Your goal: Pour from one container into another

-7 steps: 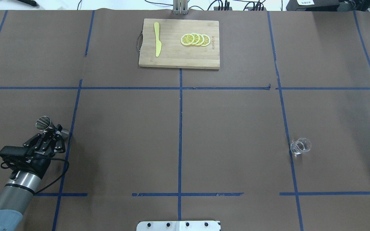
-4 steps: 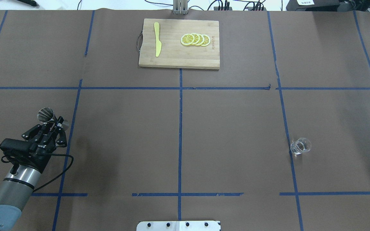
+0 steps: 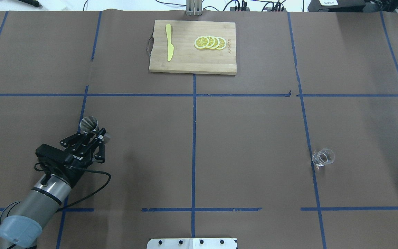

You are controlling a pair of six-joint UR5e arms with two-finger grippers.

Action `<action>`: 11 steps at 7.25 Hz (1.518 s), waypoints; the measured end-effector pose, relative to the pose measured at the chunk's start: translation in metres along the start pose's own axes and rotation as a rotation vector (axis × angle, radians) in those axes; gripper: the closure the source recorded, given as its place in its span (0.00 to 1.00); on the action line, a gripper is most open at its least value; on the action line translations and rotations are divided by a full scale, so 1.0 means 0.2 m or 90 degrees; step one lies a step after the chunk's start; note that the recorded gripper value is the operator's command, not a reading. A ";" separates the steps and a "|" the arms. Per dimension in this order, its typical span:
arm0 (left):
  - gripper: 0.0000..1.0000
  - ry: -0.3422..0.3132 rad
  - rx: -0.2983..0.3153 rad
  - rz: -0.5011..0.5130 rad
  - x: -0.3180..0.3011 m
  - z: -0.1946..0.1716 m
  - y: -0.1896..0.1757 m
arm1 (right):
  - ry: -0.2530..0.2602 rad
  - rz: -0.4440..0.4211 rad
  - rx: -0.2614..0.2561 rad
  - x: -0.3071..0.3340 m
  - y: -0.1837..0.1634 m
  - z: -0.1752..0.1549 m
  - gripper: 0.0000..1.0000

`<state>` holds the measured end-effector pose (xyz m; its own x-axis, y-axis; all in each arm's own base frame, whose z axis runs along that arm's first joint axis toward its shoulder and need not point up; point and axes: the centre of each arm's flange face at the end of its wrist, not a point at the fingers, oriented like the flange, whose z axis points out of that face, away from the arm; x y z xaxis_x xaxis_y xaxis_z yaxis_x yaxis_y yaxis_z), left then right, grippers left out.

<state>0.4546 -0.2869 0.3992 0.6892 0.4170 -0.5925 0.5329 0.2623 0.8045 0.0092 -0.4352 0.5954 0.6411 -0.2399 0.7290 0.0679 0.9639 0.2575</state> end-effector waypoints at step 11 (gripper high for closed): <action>1.00 0.213 -0.023 0.045 0.70 0.49 -0.23 | -0.099 0.053 0.182 -1.23 0.15 0.39 0.02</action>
<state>0.5752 -0.3261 0.2754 0.5220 0.6959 -0.4932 0.4674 0.2503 0.8479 -0.2069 -0.3570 0.4733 0.5089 -0.1979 0.8378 -0.2118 0.9145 0.3447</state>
